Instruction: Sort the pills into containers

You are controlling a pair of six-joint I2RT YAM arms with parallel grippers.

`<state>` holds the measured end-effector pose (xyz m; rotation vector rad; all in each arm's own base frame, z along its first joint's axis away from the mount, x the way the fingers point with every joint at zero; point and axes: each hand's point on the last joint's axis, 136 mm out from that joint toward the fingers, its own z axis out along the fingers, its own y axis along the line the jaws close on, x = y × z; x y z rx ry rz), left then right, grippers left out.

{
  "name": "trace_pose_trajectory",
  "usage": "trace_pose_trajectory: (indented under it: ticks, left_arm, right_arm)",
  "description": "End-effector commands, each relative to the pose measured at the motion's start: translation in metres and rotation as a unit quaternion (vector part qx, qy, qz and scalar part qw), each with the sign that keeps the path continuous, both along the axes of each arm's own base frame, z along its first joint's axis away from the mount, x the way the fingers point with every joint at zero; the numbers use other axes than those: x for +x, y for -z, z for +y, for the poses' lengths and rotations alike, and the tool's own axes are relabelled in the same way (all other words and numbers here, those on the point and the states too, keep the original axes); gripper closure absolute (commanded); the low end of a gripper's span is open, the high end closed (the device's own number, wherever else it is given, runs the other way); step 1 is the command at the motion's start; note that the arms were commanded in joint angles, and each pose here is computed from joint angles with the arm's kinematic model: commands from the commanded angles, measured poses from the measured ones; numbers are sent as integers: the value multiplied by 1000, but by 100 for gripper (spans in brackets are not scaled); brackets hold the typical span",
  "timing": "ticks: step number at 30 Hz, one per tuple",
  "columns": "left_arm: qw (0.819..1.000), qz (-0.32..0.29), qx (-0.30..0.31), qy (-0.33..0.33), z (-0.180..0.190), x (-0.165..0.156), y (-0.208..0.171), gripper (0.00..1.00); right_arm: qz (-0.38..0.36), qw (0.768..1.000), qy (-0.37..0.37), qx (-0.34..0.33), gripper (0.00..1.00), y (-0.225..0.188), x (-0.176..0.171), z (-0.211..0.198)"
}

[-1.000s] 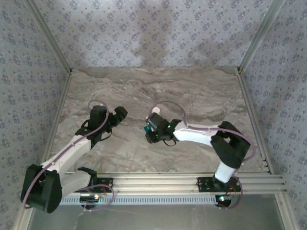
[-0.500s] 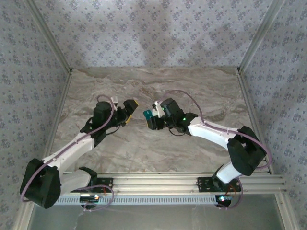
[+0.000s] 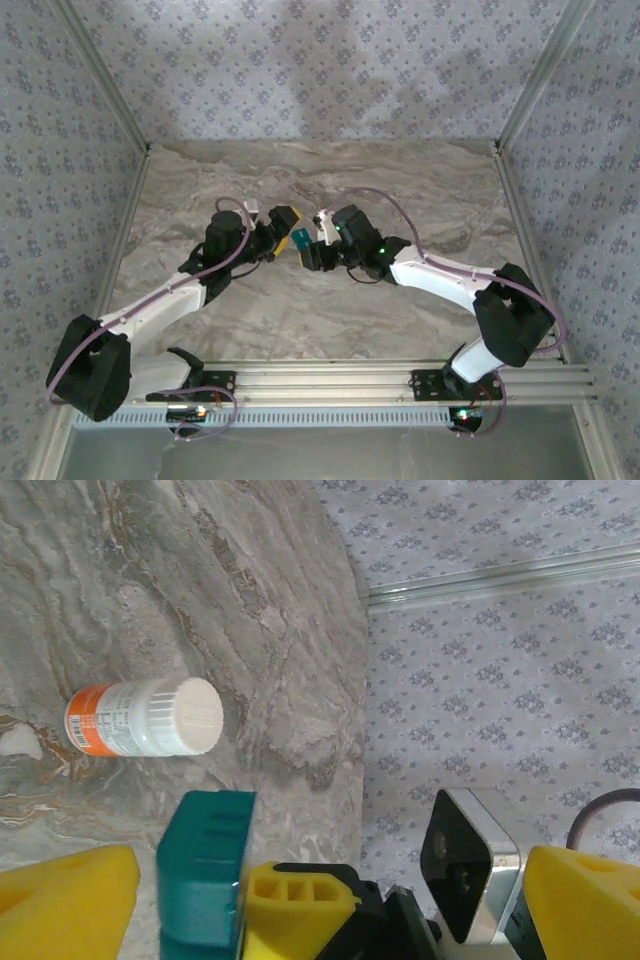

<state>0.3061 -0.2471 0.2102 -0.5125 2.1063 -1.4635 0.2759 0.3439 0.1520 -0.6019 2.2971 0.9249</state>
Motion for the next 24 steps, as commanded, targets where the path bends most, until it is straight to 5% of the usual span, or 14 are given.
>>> trace_pose_trajectory:
  ticks: [1, 24]
  left_arm:
    - [999, -31, -23, 9, -8, 2, -27, 2]
    - [1000, -31, -3, 4, -6, -9, -24, 2]
  right_arm:
    - [6, 1000, 0, 8, 69, 2, -1, 3]
    - [15, 1000, 24, 3, 70, 11, 8, -1]
